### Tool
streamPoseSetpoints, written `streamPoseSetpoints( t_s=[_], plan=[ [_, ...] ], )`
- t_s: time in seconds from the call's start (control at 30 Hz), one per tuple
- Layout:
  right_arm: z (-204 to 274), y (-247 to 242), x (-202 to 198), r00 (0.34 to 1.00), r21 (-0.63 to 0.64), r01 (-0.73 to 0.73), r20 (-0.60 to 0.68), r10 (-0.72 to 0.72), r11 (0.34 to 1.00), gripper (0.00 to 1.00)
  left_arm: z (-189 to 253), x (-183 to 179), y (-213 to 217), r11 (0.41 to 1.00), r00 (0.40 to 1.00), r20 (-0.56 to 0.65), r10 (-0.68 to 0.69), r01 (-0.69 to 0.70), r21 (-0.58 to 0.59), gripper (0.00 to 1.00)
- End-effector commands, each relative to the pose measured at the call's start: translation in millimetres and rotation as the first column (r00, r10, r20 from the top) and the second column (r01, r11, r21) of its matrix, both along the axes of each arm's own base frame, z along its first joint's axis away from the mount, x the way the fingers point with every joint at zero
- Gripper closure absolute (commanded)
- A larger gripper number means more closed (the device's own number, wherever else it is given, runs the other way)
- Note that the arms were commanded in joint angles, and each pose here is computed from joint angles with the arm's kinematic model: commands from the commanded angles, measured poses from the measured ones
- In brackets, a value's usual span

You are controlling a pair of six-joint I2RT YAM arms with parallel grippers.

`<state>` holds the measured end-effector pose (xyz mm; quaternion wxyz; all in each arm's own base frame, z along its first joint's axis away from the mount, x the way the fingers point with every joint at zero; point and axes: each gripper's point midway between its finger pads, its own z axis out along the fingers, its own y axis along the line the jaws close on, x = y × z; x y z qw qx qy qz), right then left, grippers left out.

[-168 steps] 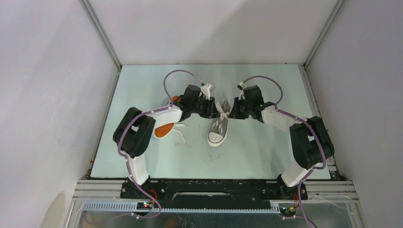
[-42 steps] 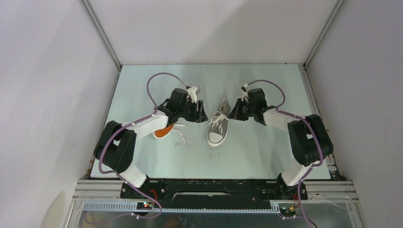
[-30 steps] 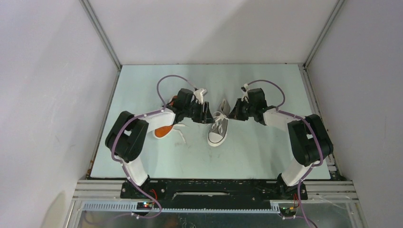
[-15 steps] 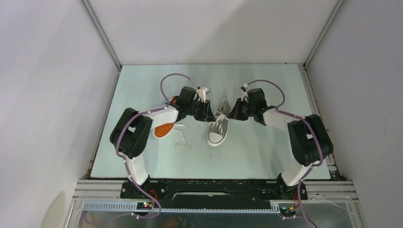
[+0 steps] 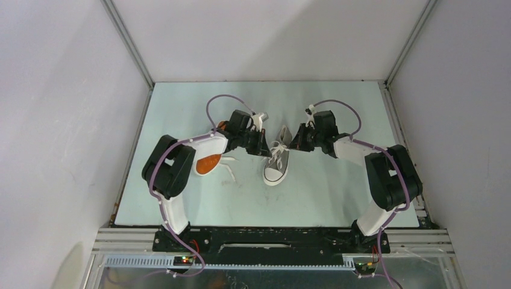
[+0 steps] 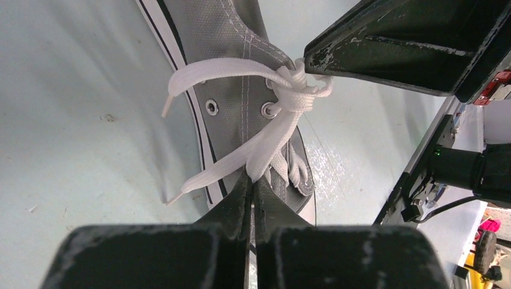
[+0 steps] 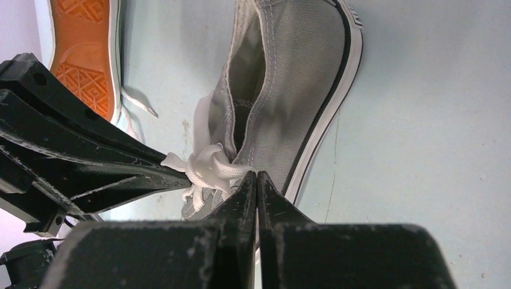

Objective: Tie the shoes

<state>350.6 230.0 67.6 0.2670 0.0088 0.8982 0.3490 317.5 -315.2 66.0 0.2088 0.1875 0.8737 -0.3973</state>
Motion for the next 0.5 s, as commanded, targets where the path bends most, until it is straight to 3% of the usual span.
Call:
streamPoseSetpoints(
  t_s=[0.0, 0.47],
  plan=[
    [27.5, 5.2, 15.1, 0.996, 0.009, -0.009, 0.088, 0.009, 1.000, 1.00, 15.9, -0.5, -2.1, 0.999, 0.999, 0.033, -0.033, 0.033, 0.000, 1.00],
    [11.6, -18.3, 19.1, 0.995, -0.129, 0.089, 0.052, -0.083, 0.988, 1.00, 25.9, 15.2, 18.4, 0.990, 0.994, 0.106, 0.026, -0.040, 0.138, 1.00]
  ],
)
